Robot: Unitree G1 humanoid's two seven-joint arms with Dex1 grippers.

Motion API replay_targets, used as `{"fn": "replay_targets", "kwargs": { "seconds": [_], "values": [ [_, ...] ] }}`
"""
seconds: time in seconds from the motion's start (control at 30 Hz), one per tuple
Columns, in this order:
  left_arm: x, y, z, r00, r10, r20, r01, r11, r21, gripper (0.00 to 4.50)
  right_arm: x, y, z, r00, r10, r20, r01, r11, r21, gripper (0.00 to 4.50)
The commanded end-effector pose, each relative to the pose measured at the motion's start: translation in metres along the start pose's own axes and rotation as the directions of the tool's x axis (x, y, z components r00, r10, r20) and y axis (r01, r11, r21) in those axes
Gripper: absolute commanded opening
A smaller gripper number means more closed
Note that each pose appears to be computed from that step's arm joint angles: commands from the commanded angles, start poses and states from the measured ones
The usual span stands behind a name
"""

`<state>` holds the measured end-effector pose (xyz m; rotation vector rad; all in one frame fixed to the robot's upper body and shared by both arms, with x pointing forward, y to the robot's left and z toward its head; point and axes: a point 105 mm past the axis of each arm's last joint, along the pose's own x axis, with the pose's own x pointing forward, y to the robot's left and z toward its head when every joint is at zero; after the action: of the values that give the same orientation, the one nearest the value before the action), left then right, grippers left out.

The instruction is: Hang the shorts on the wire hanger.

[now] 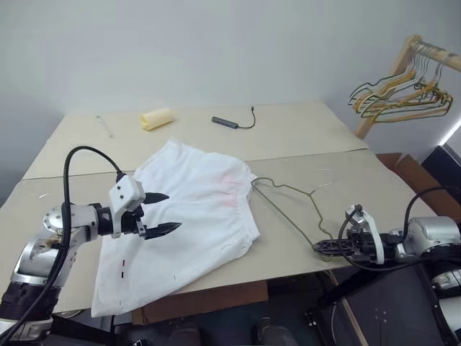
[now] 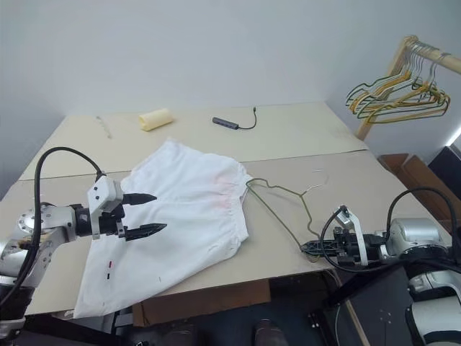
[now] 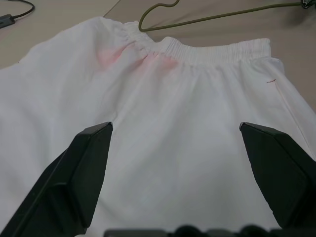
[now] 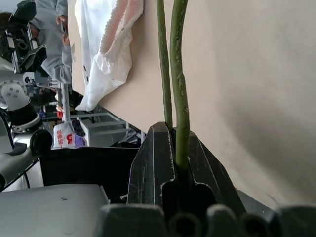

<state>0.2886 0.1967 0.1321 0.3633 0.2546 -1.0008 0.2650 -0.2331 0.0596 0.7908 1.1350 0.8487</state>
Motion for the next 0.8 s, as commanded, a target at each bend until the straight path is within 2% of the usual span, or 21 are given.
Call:
{"fn": "replay_targets", "kwargs": {
  "seconds": [0.03, 0.57, 0.8],
  "values": [
    [-0.0041, 0.0033, 0.0121, 0.999, 0.023, 0.032, -0.024, 0.999, 0.036, 4.48, -0.0014, 0.0086, 0.0072, 0.999, 0.049, 0.022, -0.048, 0.998, -0.029, 0.00],
    [-0.0020, 0.0033, 0.0127, 0.999, 0.013, 0.045, -0.014, 0.999, 0.032, 4.48, -0.0082, 0.0060, 0.0037, 0.994, 0.075, 0.080, -0.076, 0.997, 0.008, 0.00],
    [-0.0005, 0.0046, 0.0139, 0.999, 0.008, 0.048, -0.010, 0.999, 0.035, 4.48, -0.0051, 0.0043, -0.0021, 0.995, 0.073, 0.067, -0.074, 0.997, 0.018, 0.00]
  ]
}}
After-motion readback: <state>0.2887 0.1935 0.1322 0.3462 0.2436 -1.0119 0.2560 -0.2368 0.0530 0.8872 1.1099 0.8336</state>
